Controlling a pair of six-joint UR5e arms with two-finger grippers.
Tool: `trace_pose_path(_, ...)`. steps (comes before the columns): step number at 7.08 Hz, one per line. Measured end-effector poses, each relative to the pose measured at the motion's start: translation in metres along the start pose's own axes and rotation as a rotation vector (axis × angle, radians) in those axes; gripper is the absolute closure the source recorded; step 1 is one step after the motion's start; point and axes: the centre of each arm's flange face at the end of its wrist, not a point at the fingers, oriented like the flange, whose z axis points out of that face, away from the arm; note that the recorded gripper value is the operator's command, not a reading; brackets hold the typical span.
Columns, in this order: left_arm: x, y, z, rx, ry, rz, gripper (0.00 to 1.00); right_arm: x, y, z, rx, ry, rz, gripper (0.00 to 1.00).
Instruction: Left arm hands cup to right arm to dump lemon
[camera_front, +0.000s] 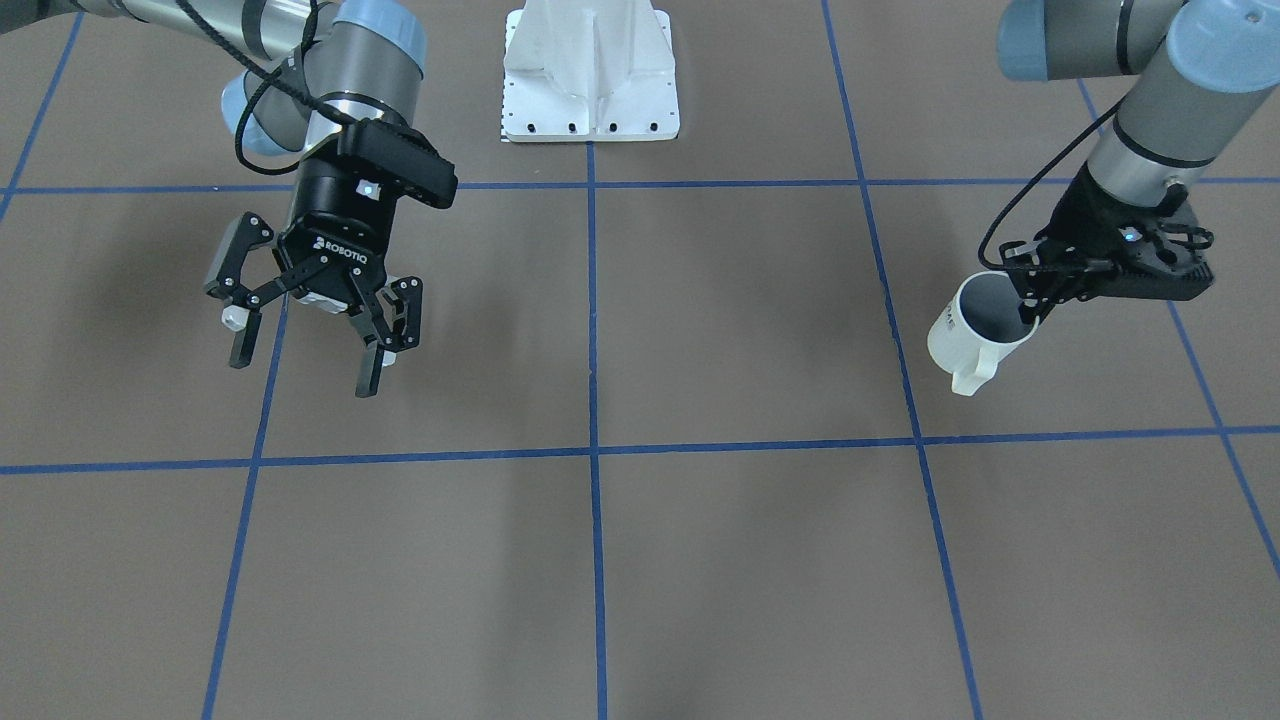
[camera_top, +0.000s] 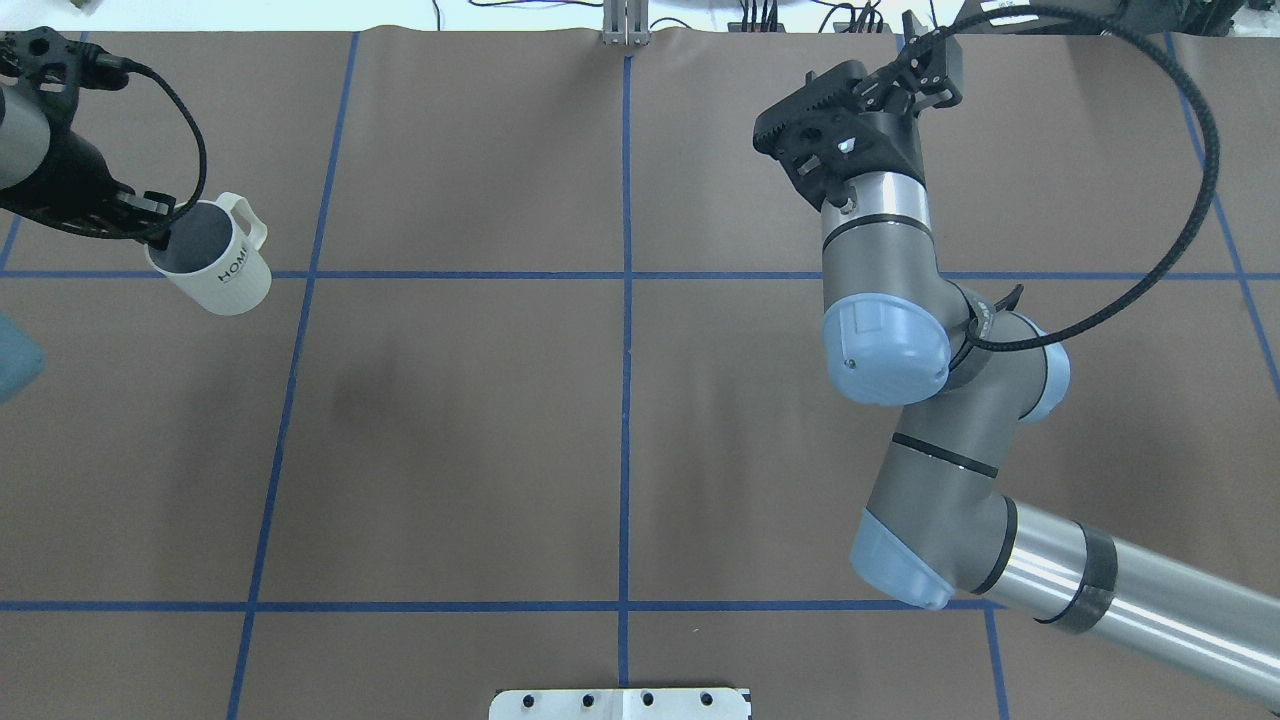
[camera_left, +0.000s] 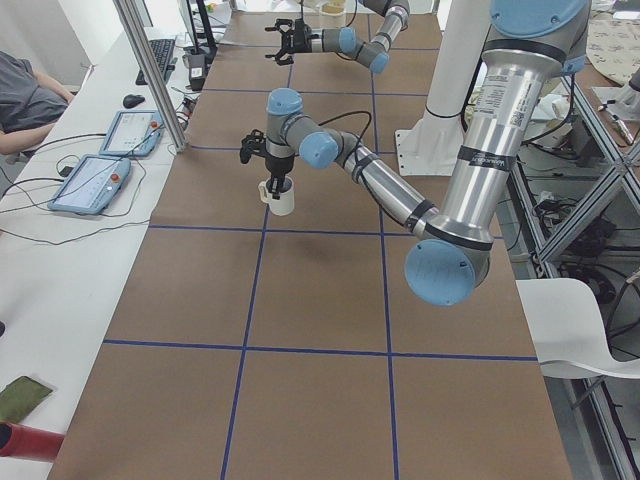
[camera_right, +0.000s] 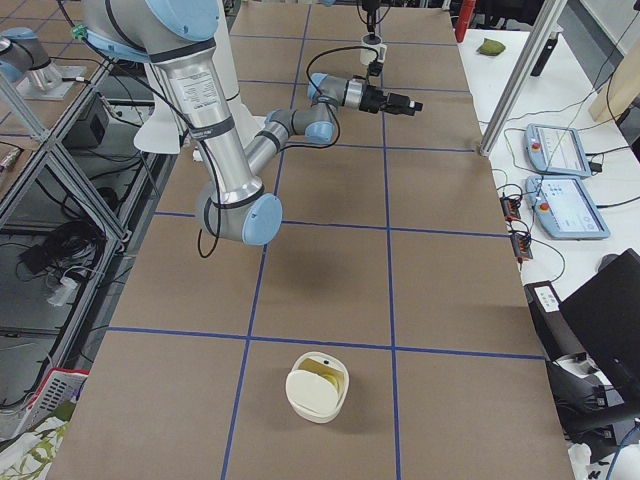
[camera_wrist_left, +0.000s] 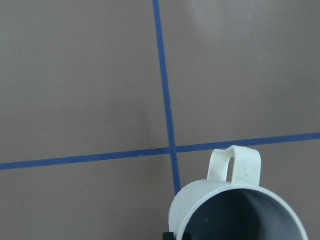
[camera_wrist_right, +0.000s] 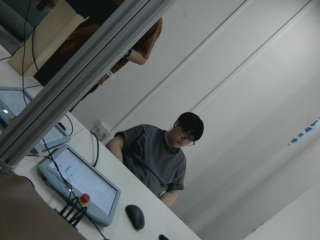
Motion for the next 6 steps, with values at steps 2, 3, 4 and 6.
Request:
trace_pose_path(2,-0.048,0.013,0.001,-0.05,0.023,0.006,1.0,0.034,0.003,0.035,-0.047,-0.047,0.055,0.02)
trace_pose_path(3,-0.064,0.023,0.005,-0.072,0.03,-0.003,1.0,0.053,0.006,0.053,-0.078,-0.07,0.085,0.02)
trace_pose_path(4,-0.076,0.031,0.01,-0.089,0.028,-0.013,1.0,0.074,0.011,0.073,-0.13,-0.096,0.122,0.02)
trace_pose_path(6,-0.092,0.045,0.02,-0.1,0.027,-0.02,1.0,0.127,0.019,0.11,-0.261,-0.184,0.22,0.01)
